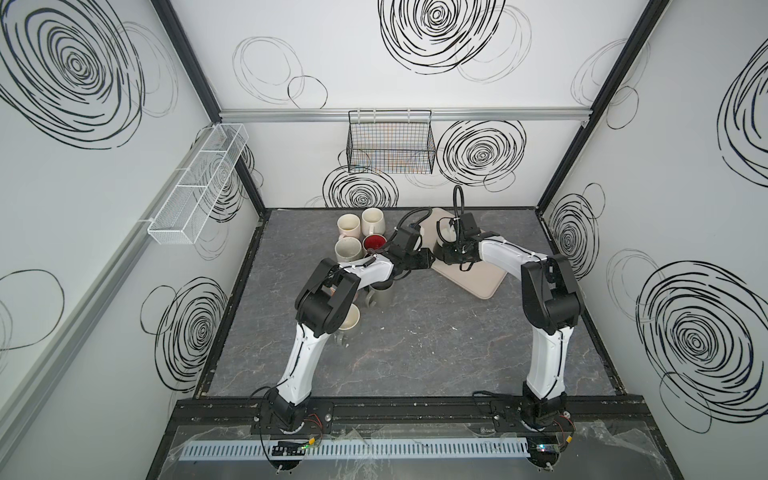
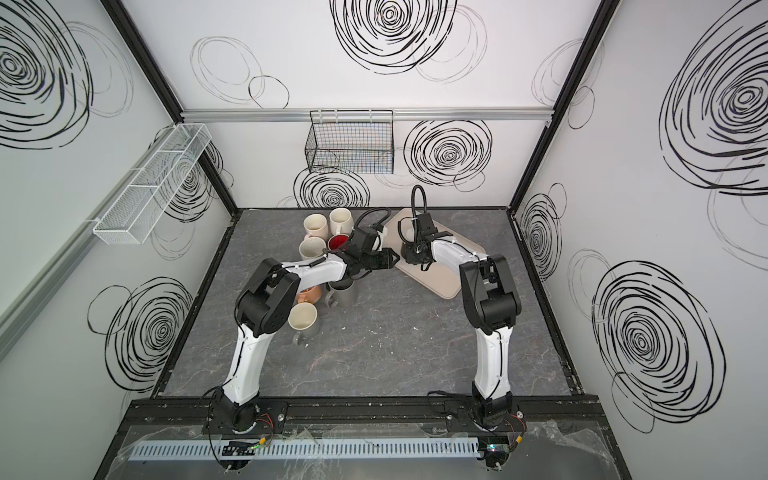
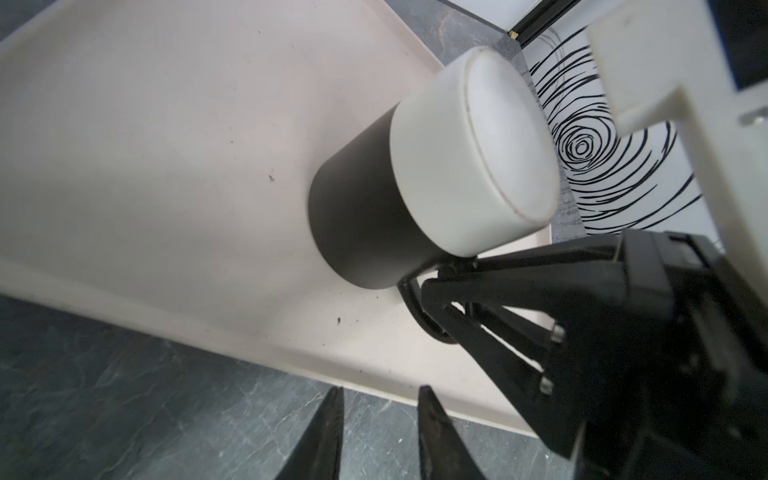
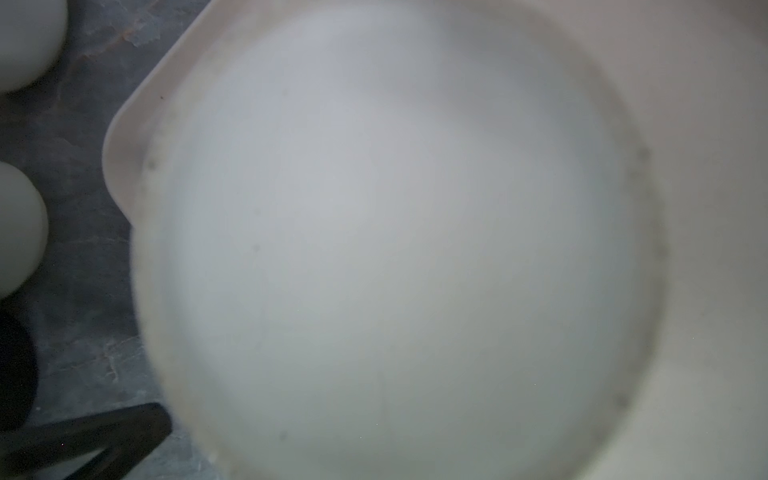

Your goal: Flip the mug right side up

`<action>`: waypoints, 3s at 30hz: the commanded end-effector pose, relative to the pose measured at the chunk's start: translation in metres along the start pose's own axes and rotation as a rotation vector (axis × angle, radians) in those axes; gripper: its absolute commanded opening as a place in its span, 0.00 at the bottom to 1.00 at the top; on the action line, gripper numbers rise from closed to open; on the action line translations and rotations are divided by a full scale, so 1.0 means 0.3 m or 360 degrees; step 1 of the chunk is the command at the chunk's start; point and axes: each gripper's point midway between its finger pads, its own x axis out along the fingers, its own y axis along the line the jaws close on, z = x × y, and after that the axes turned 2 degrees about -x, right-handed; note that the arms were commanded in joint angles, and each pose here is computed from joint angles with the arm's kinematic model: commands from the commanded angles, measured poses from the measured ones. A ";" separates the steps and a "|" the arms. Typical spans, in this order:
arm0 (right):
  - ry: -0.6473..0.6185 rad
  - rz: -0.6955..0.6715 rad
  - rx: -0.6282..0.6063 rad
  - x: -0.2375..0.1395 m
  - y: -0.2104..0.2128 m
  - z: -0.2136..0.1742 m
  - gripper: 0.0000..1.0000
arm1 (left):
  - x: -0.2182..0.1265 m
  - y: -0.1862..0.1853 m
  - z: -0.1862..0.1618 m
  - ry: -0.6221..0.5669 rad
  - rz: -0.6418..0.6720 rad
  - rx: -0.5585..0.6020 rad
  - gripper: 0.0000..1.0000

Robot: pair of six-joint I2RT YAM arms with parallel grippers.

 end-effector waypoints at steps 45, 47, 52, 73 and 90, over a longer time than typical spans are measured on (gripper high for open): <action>-0.1325 0.1564 -0.0011 -1.101 0.404 0.240 0.00 | -0.922 -0.445 0.204 -0.0994 -0.0859 0.0165 0.49; -0.1317 0.1643 -0.0053 -1.127 0.432 0.233 0.00 | -0.932 -0.459 0.202 -0.0992 -0.0920 0.0146 0.50; -0.1293 0.1779 -0.0160 -1.176 0.500 0.210 0.00 | -0.951 -0.484 0.209 -0.0991 -0.1033 0.0106 0.52; -0.1272 0.1885 -0.0218 -1.227 0.583 0.168 0.00 | -0.851 -0.473 0.200 -0.0865 -0.1141 -0.0111 0.45; -0.1177 0.1935 -0.0167 -1.180 0.606 0.143 0.00 | -0.949 -0.621 0.219 -0.0755 -0.1487 0.0066 0.23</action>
